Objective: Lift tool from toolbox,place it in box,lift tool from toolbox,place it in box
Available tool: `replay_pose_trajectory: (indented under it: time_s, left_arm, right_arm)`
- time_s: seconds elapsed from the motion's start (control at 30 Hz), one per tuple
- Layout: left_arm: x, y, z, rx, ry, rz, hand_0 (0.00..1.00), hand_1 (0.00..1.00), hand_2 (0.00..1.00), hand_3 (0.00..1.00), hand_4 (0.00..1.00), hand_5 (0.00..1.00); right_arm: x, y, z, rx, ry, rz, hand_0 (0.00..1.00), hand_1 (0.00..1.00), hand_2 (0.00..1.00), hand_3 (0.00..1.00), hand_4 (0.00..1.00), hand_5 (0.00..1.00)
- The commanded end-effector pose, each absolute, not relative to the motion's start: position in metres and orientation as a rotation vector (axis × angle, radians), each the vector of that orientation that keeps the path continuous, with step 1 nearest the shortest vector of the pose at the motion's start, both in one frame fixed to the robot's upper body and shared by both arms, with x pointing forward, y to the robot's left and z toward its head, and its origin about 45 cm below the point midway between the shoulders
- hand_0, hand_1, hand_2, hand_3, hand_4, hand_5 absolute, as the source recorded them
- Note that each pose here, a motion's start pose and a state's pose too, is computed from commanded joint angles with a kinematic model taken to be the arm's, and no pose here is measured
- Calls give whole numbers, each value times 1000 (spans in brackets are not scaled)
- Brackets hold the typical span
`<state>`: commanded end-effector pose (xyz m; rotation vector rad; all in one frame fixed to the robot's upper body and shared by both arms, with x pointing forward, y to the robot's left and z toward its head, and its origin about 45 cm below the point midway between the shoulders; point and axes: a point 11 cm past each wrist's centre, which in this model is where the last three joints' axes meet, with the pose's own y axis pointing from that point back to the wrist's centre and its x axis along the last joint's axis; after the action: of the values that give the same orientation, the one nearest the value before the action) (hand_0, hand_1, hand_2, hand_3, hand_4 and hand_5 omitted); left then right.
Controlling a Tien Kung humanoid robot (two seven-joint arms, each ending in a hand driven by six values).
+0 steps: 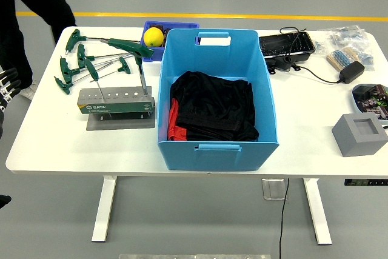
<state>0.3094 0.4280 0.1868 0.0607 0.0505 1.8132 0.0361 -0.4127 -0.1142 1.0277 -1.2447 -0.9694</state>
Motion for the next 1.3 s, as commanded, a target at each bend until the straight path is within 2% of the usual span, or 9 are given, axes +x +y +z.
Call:
replay_pose_trajectory:
  time_s: [1.3]
  left_arm:
    - [317,415,184,50,68,1768,854,863,871,760,895,998]
  right_arm:
    - [36,-416,-113,1029,-1257,-967,794,803,844,710,934,748]
